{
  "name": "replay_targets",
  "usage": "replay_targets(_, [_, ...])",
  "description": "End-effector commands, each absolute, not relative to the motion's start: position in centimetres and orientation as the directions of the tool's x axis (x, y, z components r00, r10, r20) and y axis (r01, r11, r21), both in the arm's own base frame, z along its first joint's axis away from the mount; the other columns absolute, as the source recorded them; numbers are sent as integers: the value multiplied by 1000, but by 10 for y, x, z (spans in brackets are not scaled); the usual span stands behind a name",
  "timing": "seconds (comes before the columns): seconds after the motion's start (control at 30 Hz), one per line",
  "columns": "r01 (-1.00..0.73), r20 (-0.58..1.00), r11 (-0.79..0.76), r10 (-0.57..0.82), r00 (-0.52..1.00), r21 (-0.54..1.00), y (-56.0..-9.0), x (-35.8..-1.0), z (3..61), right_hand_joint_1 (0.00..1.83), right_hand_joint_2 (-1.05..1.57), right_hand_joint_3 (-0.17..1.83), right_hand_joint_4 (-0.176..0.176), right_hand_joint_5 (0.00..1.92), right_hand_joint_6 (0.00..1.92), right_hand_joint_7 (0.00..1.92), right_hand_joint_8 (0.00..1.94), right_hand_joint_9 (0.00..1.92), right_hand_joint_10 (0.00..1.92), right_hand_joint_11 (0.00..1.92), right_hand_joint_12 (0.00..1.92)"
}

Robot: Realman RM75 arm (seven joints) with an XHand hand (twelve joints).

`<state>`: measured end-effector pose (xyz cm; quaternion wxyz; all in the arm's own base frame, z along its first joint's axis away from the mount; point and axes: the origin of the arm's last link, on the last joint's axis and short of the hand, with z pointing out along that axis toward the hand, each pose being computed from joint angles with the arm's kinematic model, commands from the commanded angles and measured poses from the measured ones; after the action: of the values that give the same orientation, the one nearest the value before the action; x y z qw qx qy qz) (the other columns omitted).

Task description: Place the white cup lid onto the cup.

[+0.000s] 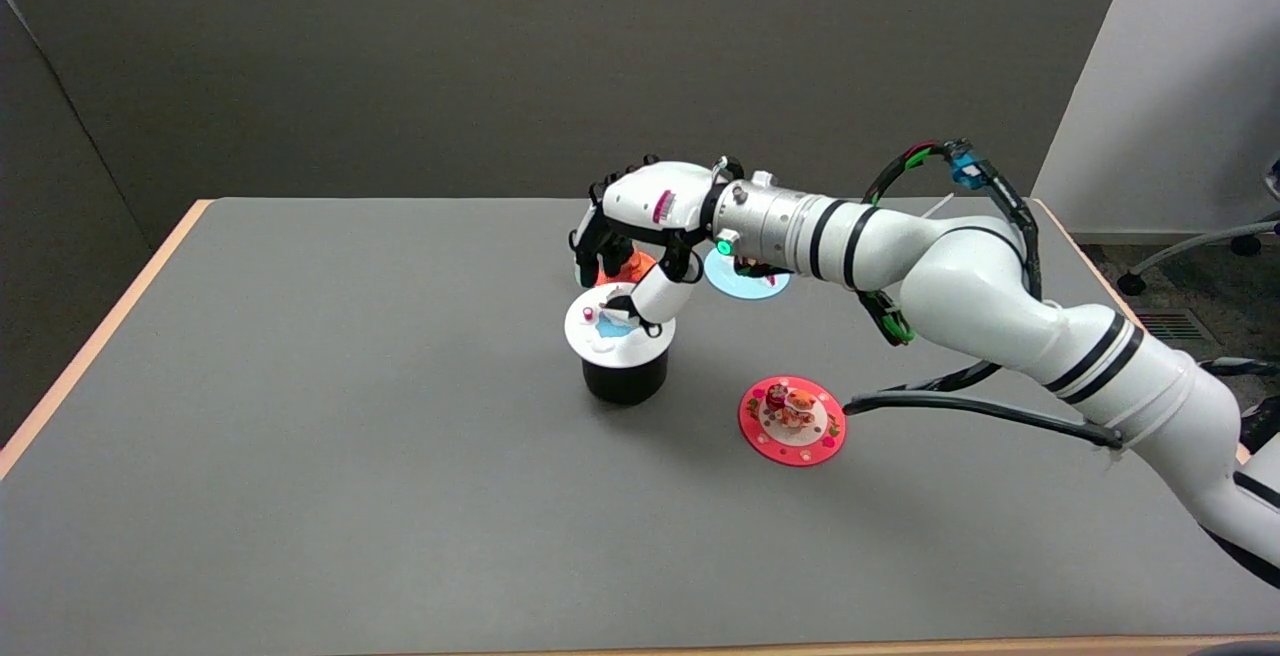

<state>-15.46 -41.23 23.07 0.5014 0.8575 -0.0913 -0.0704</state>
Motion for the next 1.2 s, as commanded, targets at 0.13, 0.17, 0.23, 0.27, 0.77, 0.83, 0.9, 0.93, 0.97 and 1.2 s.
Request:
replay_targets(0.13, [-77, 38, -467, -91, 995, 881, -415, -112, 240, 884, 583, 825, 91, 884, 406, 996, 472, 879, 436, 407, 216])
replay_targets(0.17, [-77, 44, -461, -82, 996, 884, -415, -111, 242, 884, 583, 825, 91, 884, 405, 997, 467, 880, 433, 406, 216])
replay_targets(0.23, [-60, 40, -435, -54, 998, 898, -416, -108, 251, 885, 583, 824, 87, 882, 402, 1003, 450, 882, 428, 406, 216])
replay_targets(0.27, [-46, 29, -425, -46, 999, 904, -416, -108, 254, 891, 571, 849, 84, 881, 404, 1008, 437, 882, 429, 408, 208])
replay_targets(0.77, [-187, 199, -86, 158, 967, 978, -390, -110, 361, 745, 506, 948, -18, 804, 342, 855, 210, 734, 205, 361, 255])
replay_targets(0.83, [-193, 202, -71, 149, 968, 979, -386, -117, 365, 745, 502, 948, -21, 802, 340, 848, 208, 733, 205, 356, 256])
replay_targets(0.9, [-200, 206, -53, 152, 967, 978, -383, -121, 370, 744, 495, 950, -25, 799, 336, 837, 205, 723, 205, 354, 258])
replay_targets(0.93, [-205, 209, -44, 154, 966, 978, -382, -123, 373, 743, 492, 952, -28, 797, 333, 832, 204, 718, 204, 354, 258])
replay_targets(0.97, [-212, 214, -32, 163, 963, 977, -380, -124, 377, 742, 488, 955, -31, 794, 329, 824, 203, 713, 204, 353, 260])
replay_targets(1.2, [-274, 243, 78, 278, 930, 959, -354, -129, 410, 736, 464, 967, -35, 778, 301, 778, 194, 692, 205, 350, 265])
